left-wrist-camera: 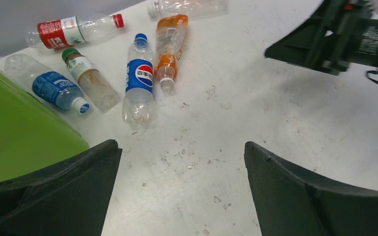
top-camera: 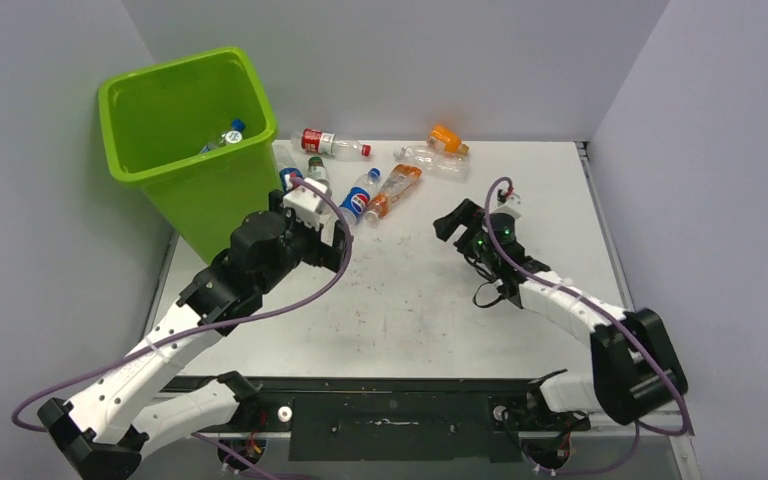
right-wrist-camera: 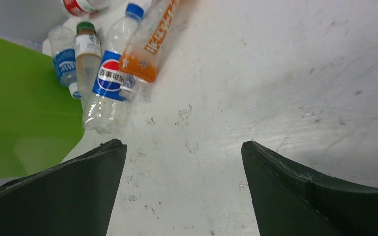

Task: Put the plastic bottles in the bin
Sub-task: Pick up the plastic bottle at the center of the board.

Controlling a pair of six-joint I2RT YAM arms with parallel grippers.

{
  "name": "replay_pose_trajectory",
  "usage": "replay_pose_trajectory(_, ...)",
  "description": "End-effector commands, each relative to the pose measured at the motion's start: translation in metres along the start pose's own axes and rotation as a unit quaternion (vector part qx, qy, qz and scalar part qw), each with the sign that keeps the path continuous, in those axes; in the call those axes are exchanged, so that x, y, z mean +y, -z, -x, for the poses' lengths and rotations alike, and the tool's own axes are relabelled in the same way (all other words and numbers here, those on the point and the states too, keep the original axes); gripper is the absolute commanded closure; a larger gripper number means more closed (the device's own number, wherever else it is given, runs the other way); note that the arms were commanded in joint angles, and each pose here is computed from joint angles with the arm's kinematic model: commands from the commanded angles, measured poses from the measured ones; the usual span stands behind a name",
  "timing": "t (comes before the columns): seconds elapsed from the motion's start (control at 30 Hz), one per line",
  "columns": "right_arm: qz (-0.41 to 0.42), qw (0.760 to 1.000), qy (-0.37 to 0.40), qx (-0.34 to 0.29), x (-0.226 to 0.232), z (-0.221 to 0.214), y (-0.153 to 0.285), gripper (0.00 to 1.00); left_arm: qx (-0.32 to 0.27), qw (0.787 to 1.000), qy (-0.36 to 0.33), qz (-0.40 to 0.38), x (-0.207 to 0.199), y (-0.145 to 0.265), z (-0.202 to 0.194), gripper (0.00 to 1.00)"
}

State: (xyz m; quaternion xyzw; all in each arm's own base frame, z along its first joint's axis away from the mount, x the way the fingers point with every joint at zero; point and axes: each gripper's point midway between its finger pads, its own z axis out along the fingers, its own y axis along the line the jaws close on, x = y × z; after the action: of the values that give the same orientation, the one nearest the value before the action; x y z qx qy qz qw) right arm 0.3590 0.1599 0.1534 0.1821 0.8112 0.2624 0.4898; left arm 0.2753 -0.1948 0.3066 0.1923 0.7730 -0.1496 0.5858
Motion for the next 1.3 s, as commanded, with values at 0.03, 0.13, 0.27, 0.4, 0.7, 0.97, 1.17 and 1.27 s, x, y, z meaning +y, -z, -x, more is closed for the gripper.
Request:
replay_pose_trajectory(0.03,0.085,0.994,-0.062,0.023,0.06,-0.013,-0.044,0.1,-0.053,0.997,0.016,-0.058,-0.015,0.022,0.007,0.04)
replay_pose_trajectory(0.13,0.077,0.993,-0.079,0.037,0.064,-0.023,-0.075,0.1,-0.077,0.995,0.021,-0.058,-0.013,0.025,-0.001,0.04)
replay_pose_trajectory(0.27,0.082,0.989,-0.123,0.029,0.071,-0.014,-0.115,0.1,-0.109,0.993,0.037,-0.035,-0.003,0.031,-0.004,0.04)
replay_pose_trajectory(0.4,0.08,0.988,-0.132,0.025,0.085,-0.005,-0.157,0.1,-0.12,0.991,0.059,-0.003,0.009,0.034,-0.011,0.04)
replay_pose_trajectory(0.7,-0.017,0.993,-0.111,0.041,0.049,-0.016,-0.232,0.1,-0.108,0.992,0.05,0.029,0.021,0.034,-0.02,0.04)
replay_pose_trajectory(0.97,-0.035,0.99,-0.128,0.04,0.036,-0.021,-0.263,0.06,-0.11,0.992,0.047,0.033,0.022,0.036,-0.021,0.04)
replay_pose_trajectory(1.17,-0.044,0.988,-0.138,0.06,0.023,-0.041,-0.281,0.08,-0.108,0.993,0.044,0.035,0.023,0.035,-0.022,0.04)
replay_pose_trajectory(1.27,-0.053,0.987,-0.14,0.058,0.013,-0.047,-0.28,0.21,-0.107,0.993,0.043,0.037,0.023,0.035,-0.023,0.04)
